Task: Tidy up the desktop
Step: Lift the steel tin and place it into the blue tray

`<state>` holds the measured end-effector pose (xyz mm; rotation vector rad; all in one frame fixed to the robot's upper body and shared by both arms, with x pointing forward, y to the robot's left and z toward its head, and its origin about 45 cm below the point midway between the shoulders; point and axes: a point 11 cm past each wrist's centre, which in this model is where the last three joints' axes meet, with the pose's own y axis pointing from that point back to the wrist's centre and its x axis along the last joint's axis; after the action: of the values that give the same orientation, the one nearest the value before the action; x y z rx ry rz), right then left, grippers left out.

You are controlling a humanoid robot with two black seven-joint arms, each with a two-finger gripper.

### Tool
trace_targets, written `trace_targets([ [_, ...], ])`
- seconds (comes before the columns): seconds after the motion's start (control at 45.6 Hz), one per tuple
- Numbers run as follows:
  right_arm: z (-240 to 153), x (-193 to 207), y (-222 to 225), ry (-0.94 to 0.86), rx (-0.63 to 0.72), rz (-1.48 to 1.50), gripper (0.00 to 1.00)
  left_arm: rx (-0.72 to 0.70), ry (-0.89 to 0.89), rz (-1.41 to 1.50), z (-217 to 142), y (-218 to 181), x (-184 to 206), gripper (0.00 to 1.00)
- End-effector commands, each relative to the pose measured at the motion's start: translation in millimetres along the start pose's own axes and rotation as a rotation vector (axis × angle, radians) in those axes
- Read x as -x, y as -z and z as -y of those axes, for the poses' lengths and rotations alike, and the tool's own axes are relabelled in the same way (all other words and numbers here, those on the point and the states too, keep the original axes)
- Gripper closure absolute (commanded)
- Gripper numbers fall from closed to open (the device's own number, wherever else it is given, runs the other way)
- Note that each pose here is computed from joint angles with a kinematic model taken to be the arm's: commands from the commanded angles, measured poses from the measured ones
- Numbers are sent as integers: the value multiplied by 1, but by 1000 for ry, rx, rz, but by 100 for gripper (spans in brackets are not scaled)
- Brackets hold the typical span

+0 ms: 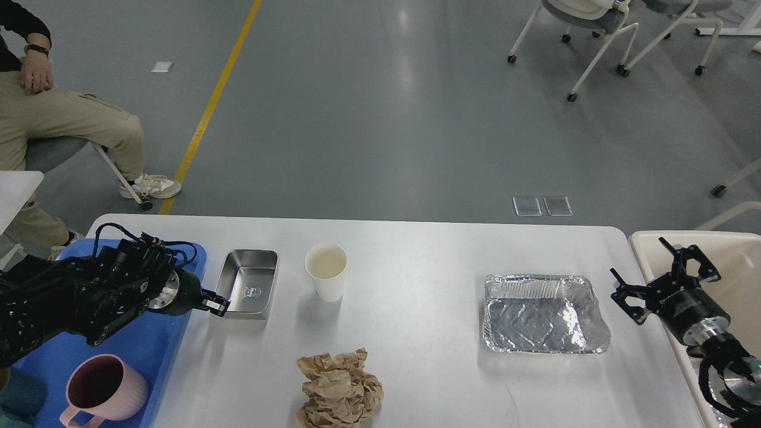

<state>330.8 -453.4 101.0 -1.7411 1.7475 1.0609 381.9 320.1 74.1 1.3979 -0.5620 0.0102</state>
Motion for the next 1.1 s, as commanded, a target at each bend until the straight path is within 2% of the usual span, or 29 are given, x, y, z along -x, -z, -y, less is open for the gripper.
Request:
trace_targets([
  [0.0,0,0,0,0,0,0,0,23,-2,1,0,-2,0,88],
  [0.175,1,0,0,0,-1,0,0,56,-13,3,-2,-4,-3,98],
  [0.548,2,2,2,3,-4,-3,0,49,-35,-21,-26,23,-4,100],
  [0.658,2,2,1,1,-3,0,0,46,-52,-28,-45,36,-7,100],
  [0.899,4,4,1,6,-4,-1,0,67,-187,-102,-113,61,-41,99],
  [1.075,5,5,5,9,-9,-5,0,-5,-228,-157,-152,100,-30,98],
])
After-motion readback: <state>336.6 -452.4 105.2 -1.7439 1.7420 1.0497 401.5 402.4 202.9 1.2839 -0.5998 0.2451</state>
